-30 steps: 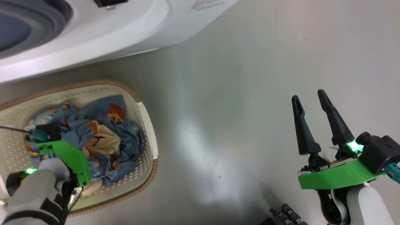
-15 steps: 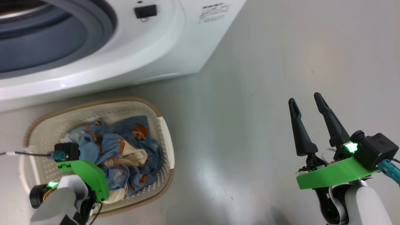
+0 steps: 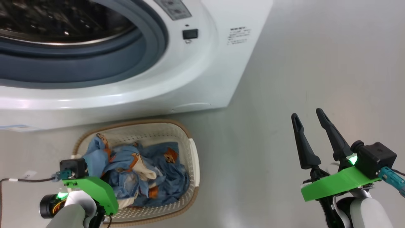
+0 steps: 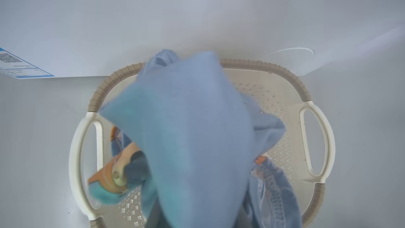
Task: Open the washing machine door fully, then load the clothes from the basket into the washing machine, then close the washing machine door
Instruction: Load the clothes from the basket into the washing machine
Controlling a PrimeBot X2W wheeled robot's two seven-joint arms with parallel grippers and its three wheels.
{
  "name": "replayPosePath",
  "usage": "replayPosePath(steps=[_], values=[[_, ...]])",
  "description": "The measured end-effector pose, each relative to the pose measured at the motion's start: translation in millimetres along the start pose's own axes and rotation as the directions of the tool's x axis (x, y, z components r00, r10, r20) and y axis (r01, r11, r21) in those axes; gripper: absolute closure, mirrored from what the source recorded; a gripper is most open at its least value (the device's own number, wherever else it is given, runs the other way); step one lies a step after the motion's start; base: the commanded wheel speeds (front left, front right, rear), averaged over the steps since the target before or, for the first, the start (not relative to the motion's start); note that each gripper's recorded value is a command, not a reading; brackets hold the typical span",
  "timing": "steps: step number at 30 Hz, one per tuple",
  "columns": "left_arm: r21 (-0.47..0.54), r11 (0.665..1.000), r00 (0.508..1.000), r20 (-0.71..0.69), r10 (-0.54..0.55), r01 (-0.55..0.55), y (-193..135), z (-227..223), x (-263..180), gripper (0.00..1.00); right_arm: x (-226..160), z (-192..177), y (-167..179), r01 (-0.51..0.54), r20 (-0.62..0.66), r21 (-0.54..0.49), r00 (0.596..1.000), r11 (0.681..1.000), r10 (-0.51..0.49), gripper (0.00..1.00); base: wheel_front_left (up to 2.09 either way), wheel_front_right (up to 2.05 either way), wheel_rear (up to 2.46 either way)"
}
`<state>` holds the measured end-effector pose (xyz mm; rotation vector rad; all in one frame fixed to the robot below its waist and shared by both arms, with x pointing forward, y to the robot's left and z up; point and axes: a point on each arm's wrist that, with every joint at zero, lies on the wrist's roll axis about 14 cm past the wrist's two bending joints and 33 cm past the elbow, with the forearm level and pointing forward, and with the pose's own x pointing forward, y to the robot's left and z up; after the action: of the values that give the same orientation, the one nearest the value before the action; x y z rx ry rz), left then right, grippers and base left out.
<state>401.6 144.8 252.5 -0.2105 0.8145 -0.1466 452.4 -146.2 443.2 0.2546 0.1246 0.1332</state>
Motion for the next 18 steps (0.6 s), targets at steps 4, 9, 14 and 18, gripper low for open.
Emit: replayPosePath(steps=[4, 9, 14, 18], values=[[-0.024, 1.0, 0.99, 0.138, 0.001, 0.002, 0, 34, -17, 1.0, -4, 11, 10, -0.022, 0.024, 0.001, 0.999, 1.0, 0.022, 0.0, 0.0, 0.0, 0.0], [-0.024, 1.0, 0.963, 0.268, -0.004, 0.01, -3, 55, -48, 1.0, -9, 21, 22, -0.052, 0.043, 0.002, 0.998, 0.999, 0.052, 0.0, 0.0, 0.0, 0.0], [-0.014, 1.0, 0.927, 0.376, 0.009, -0.004, -2, 71, -79, 1.0, -15, 30, 35, -0.084, 0.06, 0.0, 0.995, 0.996, 0.084, 0.0, 0.0, 0.0, 0.0], [-0.016, 1.0, 0.897, 0.442, 0.016, -0.011, -3, 78, -102, 1.0, -21, 38, 43, -0.105, 0.076, 0.005, 0.992, 0.994, 0.104, 0.0, 0.0, 0.0, 0.0]])
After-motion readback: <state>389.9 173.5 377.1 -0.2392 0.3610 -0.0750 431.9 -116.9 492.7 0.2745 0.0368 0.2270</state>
